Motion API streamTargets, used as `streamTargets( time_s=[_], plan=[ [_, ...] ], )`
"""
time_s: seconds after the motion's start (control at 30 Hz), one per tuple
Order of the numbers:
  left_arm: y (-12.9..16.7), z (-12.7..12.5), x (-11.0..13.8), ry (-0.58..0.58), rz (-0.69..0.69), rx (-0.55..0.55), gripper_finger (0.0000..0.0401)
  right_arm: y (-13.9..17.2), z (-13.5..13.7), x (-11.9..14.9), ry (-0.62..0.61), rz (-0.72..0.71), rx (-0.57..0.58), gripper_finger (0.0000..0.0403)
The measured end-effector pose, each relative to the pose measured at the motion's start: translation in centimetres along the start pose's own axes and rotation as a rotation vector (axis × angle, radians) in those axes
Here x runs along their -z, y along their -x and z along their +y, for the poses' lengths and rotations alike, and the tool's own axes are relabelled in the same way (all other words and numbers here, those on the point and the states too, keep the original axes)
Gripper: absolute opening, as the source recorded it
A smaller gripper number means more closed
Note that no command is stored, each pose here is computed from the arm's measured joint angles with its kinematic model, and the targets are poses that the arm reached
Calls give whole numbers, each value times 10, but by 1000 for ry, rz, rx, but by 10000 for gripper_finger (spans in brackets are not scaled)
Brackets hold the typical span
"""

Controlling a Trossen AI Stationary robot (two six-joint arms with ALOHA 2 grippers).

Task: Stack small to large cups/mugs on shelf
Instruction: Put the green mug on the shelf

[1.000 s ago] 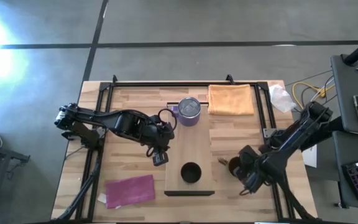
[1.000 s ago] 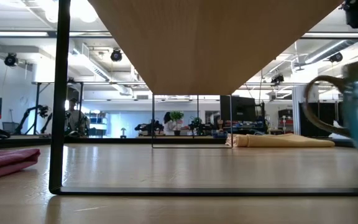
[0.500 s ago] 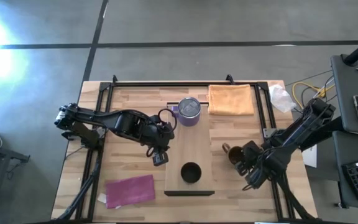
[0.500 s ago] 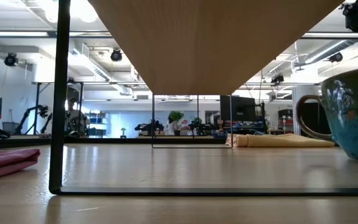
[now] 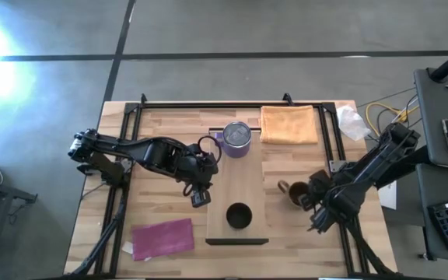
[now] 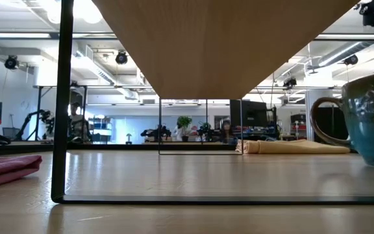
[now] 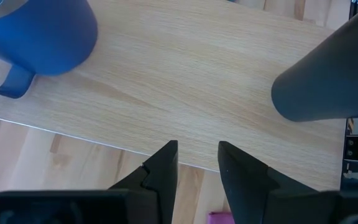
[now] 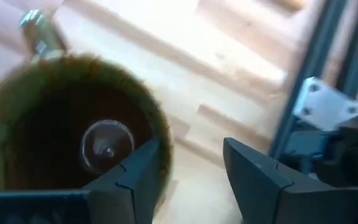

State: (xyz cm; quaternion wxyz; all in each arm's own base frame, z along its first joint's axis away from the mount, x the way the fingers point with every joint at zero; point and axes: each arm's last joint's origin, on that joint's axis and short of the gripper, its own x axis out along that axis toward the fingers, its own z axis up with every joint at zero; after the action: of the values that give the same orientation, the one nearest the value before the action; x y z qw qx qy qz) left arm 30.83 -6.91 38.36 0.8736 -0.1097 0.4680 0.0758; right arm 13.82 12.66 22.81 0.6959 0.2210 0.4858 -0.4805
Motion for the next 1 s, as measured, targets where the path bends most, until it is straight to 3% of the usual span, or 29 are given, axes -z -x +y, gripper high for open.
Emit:
streamTargets(
  time_s=[0.4,0.63,0.8,1.0],
  plan=[
    [-1,4,-2,-23,-2,-7,101,11,2,-10,-155,-23,-46,144],
    [-2,4,-1,-42,2,-9,101,34,-4,-18,-356,174,-82,137],
    [-5,4,1,-44,15,-16,101,48,-1,-18,-374,264,-85,137],
    [-8,5,3,-54,27,-21,101,41,13,-10,-377,279,-20,137]
  ],
)
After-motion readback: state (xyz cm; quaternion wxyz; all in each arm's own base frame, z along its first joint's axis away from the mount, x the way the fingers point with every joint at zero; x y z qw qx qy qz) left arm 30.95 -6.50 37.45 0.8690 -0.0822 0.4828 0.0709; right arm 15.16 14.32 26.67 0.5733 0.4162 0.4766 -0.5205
